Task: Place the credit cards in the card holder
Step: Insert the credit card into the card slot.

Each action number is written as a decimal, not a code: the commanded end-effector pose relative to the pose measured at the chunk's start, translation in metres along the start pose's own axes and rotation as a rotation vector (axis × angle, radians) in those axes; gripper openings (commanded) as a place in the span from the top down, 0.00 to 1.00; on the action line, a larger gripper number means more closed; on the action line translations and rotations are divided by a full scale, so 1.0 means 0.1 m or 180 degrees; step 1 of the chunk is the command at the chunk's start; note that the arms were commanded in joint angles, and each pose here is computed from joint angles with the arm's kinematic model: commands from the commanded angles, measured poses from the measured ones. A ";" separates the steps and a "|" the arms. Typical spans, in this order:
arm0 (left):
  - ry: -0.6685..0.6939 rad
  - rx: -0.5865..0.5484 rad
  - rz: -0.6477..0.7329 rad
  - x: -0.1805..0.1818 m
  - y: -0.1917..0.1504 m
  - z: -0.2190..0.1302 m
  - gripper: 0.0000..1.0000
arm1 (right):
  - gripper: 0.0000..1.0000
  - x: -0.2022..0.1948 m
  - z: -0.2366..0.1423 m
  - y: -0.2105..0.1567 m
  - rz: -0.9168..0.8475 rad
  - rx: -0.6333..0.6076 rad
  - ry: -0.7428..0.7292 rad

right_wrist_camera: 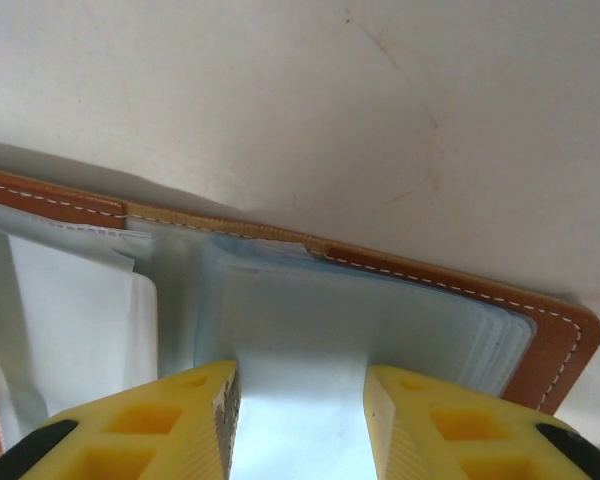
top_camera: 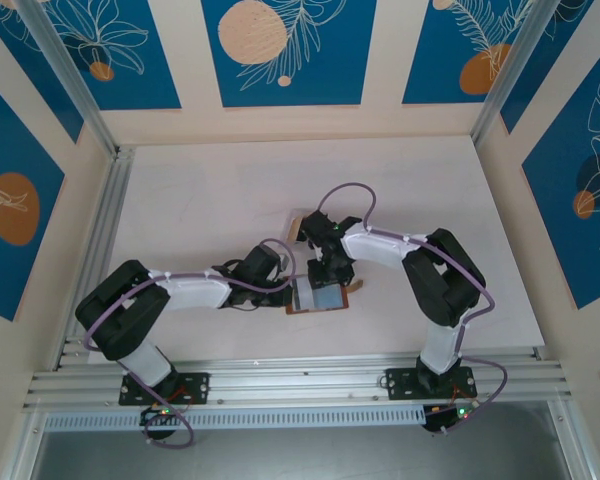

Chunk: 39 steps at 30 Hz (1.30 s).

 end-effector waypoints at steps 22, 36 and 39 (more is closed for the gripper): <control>0.0287 0.0402 -0.0128 0.23 -0.34 0.17 0.91 | 0.75 0.45 -0.23 -0.07 0.0042 0.0292 0.0025; 0.0257 0.0408 -0.0152 0.24 -0.38 0.20 0.91 | 0.56 0.13 -0.65 0.00 0.0234 0.0011 0.0425; 0.0263 0.0404 -0.0146 0.24 -0.38 0.20 0.91 | 0.58 -0.02 -0.54 0.05 0.0244 0.0021 0.0204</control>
Point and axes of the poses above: each hand's point on the last joint's axis, 136 mm out from that joint toward the fingers, its own z axis out along the fingers, its own x axis along the line the jaws close on, y = z × x, the point moved 6 cm from there along -z, back along the fingers, and after that the axes turned 9 degrees about z, right-handed, at the moved point
